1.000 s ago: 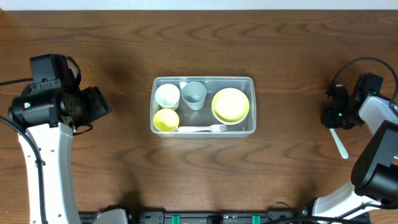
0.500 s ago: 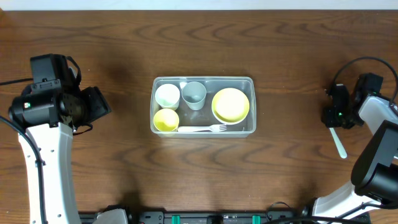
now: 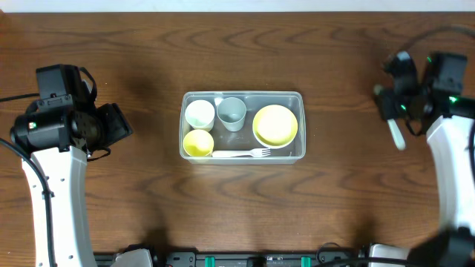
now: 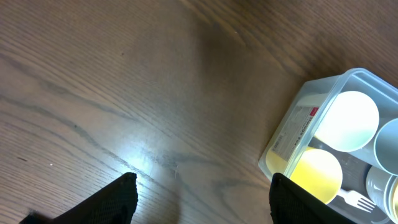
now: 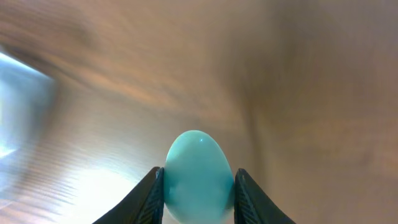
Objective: Pack container
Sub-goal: 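Lift the light-blue spoon and carry it toward the container, then lower the spoon into the container's front edge and open the right gripper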
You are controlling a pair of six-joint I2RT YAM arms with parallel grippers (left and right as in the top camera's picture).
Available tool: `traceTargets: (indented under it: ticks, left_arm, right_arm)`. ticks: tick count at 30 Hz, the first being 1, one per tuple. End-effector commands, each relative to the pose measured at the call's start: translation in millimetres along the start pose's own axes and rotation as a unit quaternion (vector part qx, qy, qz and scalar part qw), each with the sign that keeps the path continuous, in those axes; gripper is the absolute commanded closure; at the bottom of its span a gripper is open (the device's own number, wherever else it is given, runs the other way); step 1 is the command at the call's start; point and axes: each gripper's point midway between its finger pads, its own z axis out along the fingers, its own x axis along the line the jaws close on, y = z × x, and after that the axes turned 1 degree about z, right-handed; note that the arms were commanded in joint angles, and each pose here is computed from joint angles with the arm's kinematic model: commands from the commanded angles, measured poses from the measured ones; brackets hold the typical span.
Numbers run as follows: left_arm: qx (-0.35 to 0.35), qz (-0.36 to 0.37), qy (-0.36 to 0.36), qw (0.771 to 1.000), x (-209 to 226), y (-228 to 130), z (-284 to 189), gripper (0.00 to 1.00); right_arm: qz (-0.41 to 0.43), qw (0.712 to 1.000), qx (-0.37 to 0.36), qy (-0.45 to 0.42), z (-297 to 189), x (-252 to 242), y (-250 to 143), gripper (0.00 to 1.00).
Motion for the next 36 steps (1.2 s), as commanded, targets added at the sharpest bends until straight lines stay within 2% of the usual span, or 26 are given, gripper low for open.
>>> traceTargets:
  ticks: [1,7,10,14,21,27,36]
  left_arm:
    - [0.002,-0.001,0.007,1.000,3.8,-1.7,-0.4,0.32]
    - [0.002,-0.001,0.007,1.000,3.8,-1.7,-0.4,0.32]
    - [0.002,-0.001,0.007,1.000,3.8,-1.7,-0.4,0.31]
    - [0.002,-0.001,0.007,1.000,3.8,-1.7,-0.4,0.31]
    - [0.005,-0.001,0.008,1.000,4.2,-3.2,-0.4,0.32]
    - [0.006,-0.001,0.008,1.000,4.2,-3.4,-0.4,0.32]
    - [0.005,-0.001,0.008,1.000,4.2,-3.3,-0.4,0.32]
  right_arm:
    - [-0.072,0.994,-0.062,0.046,-41.7,66.8,48.4,0.99]
    - [-0.194,0.972,-0.079,0.105,-70.1,178.0,68.7,0.99]
    - [-0.245,0.955,-0.074,0.152,-73.4,232.0,58.0,0.99]
    - [-0.276,0.941,-0.044,0.191,-62.0,278.0,39.9,0.99]
    - [-0.310,0.924,0.044,0.219,-9.7,320.9,0.7,0.99]
    - [-0.326,0.909,0.099,0.241,28.2,334.2,-26.0,0.99]
    - [-0.335,0.893,0.126,0.274,43.2,345.0,-43.3,0.99]
